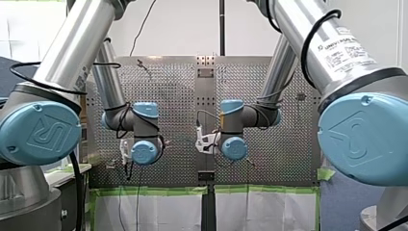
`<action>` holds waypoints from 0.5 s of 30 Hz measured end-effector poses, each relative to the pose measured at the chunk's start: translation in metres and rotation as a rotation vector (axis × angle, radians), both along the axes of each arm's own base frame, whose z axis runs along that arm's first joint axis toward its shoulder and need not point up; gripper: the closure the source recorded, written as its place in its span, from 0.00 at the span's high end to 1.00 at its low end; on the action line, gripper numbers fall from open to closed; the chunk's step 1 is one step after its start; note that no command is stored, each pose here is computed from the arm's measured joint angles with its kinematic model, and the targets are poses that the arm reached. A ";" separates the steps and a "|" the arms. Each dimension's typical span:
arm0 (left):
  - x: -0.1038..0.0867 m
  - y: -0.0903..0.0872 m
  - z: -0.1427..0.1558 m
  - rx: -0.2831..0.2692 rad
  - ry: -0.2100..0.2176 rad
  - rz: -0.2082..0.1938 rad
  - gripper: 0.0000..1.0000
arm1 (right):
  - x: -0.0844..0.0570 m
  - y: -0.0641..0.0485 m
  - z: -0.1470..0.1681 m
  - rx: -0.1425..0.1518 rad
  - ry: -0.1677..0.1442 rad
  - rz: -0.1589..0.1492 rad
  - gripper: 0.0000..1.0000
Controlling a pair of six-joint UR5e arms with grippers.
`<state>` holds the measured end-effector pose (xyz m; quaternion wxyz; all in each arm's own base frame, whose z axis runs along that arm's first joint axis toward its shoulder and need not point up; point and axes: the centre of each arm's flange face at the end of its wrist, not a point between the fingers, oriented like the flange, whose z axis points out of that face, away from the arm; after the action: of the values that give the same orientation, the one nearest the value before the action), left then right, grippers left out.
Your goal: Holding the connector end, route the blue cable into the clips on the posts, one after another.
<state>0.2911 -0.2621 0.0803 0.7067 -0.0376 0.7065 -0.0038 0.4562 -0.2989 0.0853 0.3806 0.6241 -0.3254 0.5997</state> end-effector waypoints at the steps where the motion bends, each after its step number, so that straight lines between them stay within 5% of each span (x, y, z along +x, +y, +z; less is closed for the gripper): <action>1: 0.000 0.002 -0.001 0.004 0.006 0.003 0.00 | -0.001 -0.002 -0.003 0.009 0.003 -0.008 0.00; 15: -0.004 0.009 -0.007 0.041 0.073 0.012 0.00 | -0.022 0.012 -0.072 0.185 0.167 -0.036 0.00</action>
<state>0.2870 -0.2536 0.0736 0.6812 -0.0274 0.7314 0.0165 0.4342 -0.2870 0.0135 0.3581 0.6984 -0.3577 0.5061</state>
